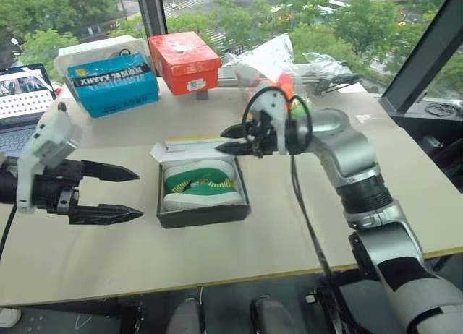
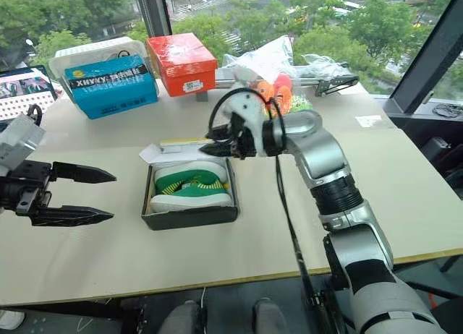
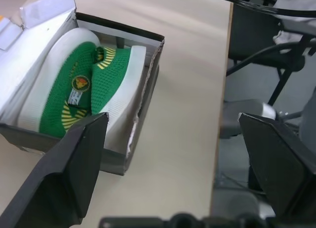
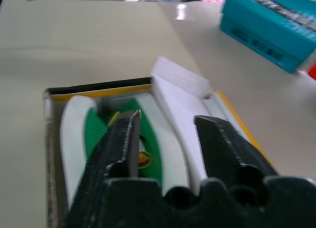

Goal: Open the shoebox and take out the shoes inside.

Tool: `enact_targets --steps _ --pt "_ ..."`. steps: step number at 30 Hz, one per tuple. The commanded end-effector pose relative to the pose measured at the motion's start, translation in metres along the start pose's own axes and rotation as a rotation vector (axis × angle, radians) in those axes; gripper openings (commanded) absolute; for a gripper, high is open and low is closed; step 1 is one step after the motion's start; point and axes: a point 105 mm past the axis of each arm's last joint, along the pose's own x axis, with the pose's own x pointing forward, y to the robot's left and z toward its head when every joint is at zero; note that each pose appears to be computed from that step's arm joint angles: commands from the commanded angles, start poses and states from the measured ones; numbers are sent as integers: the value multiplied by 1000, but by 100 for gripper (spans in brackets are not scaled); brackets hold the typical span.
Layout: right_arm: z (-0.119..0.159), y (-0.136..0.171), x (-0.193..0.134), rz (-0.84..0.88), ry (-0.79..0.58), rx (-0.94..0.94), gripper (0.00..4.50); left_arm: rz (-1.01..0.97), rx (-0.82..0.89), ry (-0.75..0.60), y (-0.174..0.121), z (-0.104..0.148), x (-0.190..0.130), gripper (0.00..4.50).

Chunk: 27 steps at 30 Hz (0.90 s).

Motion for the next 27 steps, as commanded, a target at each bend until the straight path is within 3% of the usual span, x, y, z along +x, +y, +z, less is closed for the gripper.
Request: enact_targets --steps 1,3,13,20,27 --pt "-9 2 17 -9 52 -61 384 35 34 13 3 2 -3 450" --pt "-13 2 22 -5 65 -70 447 37 33 12 3 2 -4 450" --pt "-8 48 47 245 49 -67 447 75 11 13 -2 -1 -9 450" --pt "-17 64 70 348 44 31 447 107 -3 12 -9 -3 -10 450" --pt "-8 60 79 368 7 79 447 127 -24 5 -15 -6 -11 450"
